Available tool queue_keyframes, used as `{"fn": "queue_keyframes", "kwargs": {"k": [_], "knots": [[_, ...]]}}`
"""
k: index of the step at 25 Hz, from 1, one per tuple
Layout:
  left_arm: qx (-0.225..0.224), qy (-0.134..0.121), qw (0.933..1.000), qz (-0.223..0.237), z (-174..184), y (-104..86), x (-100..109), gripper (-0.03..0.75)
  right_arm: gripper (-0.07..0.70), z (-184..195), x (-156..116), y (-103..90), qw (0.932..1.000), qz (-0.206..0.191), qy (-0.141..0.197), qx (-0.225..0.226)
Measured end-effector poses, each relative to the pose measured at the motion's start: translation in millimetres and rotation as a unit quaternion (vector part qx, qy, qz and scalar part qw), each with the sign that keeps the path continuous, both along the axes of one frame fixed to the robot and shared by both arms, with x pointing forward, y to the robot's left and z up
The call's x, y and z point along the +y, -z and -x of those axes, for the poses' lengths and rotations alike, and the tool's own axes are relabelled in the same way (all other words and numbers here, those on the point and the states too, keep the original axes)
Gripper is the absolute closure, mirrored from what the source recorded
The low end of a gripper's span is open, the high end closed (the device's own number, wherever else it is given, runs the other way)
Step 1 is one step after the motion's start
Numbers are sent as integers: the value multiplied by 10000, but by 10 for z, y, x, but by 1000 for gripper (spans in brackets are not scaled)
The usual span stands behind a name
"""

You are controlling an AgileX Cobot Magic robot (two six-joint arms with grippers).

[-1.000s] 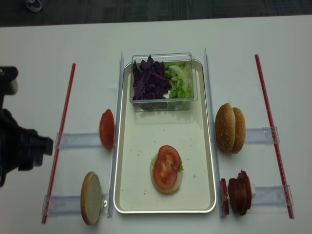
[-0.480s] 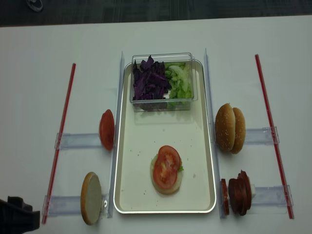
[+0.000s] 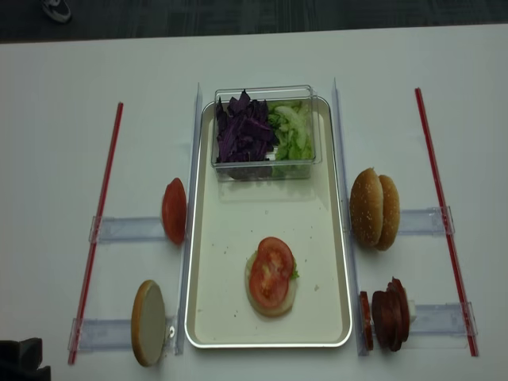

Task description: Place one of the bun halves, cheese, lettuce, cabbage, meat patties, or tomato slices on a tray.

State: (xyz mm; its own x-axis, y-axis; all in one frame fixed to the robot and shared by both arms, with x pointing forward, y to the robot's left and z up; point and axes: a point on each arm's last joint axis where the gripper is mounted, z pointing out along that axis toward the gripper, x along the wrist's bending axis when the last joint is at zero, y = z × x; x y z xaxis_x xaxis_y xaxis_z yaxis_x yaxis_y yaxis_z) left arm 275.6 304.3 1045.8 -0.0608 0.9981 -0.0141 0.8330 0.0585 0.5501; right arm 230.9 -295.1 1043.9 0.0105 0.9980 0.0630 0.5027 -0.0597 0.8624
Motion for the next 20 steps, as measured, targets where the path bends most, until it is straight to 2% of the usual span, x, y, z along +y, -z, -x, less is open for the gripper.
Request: {"fn": "queue_keyframes", "kwargs": {"k": [3,11,20], "knots": [[-306,-59,9994,-167,94,-21,41,346,295,0,0,0,10000,0,0,0],[-490,-91,9985,-233,164,-20,61,346,295,0,0,0,10000,0,0,0],[-901,-126,9955,-262,294,-11,81,352,293,0,0,0,10000,0,0,0]]}}
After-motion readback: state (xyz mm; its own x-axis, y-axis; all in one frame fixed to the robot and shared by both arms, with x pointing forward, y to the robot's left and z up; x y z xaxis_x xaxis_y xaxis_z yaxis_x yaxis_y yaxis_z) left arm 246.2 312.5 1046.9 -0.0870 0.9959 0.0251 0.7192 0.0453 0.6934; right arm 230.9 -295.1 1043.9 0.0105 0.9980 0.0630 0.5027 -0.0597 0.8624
